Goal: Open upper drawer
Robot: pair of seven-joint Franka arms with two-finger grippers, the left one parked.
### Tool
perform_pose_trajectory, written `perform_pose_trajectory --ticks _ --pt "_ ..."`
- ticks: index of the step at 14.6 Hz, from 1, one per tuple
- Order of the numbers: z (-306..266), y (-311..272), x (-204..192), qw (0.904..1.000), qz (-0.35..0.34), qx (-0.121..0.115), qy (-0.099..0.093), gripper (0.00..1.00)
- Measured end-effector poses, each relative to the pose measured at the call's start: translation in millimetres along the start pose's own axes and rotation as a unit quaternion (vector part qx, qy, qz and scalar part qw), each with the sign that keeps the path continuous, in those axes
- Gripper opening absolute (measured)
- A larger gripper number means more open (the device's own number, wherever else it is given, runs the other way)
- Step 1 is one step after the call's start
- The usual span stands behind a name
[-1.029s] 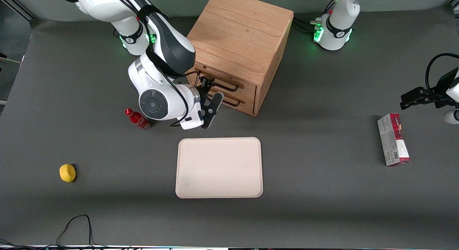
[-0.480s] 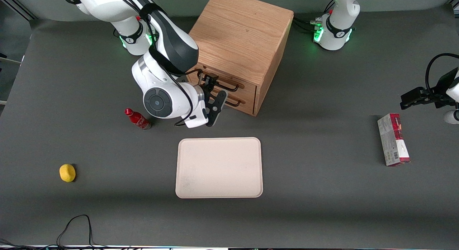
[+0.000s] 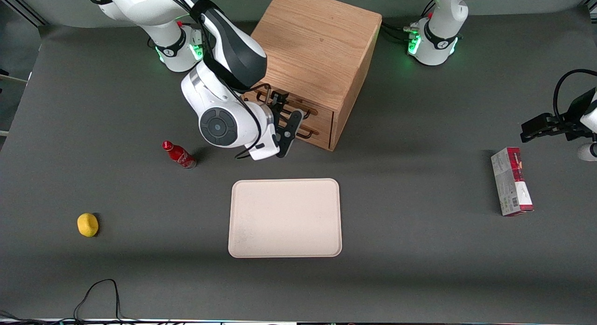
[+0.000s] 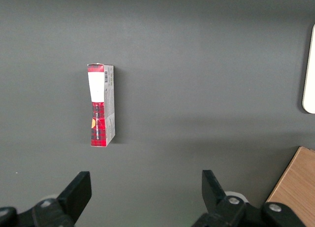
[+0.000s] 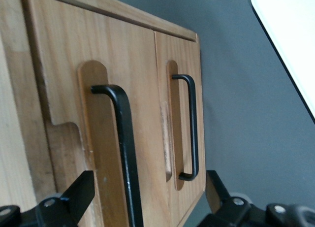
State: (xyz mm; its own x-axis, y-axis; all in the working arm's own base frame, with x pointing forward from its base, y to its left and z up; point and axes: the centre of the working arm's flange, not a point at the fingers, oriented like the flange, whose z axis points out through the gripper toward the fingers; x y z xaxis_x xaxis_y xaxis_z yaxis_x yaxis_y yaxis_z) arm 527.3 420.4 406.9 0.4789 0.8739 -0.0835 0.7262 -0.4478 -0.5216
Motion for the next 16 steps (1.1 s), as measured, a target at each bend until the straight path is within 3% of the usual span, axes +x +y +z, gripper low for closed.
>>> perform_pose_trajectory --ticks 6,16 --pt "2.1 4.9 -3.7 0.9998 0.002 -0.016 -0.012 1.0" --pt "21.4 4.2 -3.2 0.9996 0.003 -0.019 -0.022 1.0"
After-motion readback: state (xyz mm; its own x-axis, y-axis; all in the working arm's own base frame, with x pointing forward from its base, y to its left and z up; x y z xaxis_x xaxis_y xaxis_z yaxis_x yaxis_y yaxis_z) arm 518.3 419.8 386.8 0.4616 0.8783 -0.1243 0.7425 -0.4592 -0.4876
